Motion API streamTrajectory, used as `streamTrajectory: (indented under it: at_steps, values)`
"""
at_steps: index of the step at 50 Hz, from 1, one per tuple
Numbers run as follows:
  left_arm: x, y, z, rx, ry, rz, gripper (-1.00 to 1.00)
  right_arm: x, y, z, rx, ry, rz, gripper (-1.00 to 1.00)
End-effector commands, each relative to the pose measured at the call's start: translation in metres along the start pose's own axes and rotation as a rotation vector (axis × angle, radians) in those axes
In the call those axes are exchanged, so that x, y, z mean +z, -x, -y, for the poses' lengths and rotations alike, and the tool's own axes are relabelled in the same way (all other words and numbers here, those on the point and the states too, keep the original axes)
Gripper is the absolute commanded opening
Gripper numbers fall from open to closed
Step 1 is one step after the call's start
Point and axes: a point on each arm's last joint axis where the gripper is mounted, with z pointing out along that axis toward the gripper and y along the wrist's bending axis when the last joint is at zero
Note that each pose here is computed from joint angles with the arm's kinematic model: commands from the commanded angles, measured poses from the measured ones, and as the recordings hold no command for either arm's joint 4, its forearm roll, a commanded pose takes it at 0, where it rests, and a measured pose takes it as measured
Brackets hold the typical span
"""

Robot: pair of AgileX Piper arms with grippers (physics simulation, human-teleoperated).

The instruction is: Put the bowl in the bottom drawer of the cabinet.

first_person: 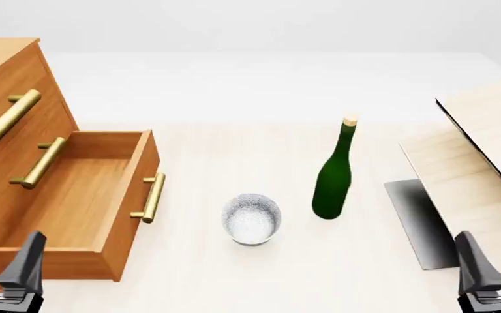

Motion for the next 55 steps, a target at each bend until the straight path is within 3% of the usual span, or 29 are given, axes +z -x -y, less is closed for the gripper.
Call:
streamTrajectory:
  at_steps: [1, 9, 13, 14, 21, 25, 45, 55]
  values:
    - [0.000, 0.000, 0.000, 0.002, -0.002, -0.001, 1.00, 0.000, 0.001, 0.000, 0.003, -0.001, -0.001, 1.00]
    - [0.000, 0.002, 0.001, -0.001, -0.022, 0.006, 1.00, 0.002, 0.002, 0.000, 0.002, 0.000, -0.001, 1.00]
    - [-0.001, 0.006, 0.004, -0.007, -0.080, 0.022, 1.00, 0.002, 0.002, 0.000, 0.002, 0.000, -0.001, 1.00]
    - [-0.002, 0.014, 0.005, -0.040, -0.101, 0.046, 1.00, 0.002, 0.002, 0.000, 0.002, 0.000, -0.001, 1.00]
    - [-0.005, 0.033, 0.009, -0.030, -0.192, 0.086, 1.00, 0.002, 0.003, 0.000, 0.002, 0.000, -0.001, 1.00]
    - [-0.002, 0.011, 0.012, -0.031, -0.228, 0.085, 1.00, 0.003, 0.003, 0.000, 0.002, 0.001, -0.001, 1.00]
    - [-0.007, 0.027, 0.020, -0.022, -0.400, 0.081, 1.00, 0.002, 0.003, 0.000, 0.001, 0.002, -0.001, 1.00]
    - [-0.002, 0.033, 0.024, -0.018, -0.429, 0.062, 1.00, 0.002, 0.003, 0.000, 0.001, 0.002, -0.001, 1.00]
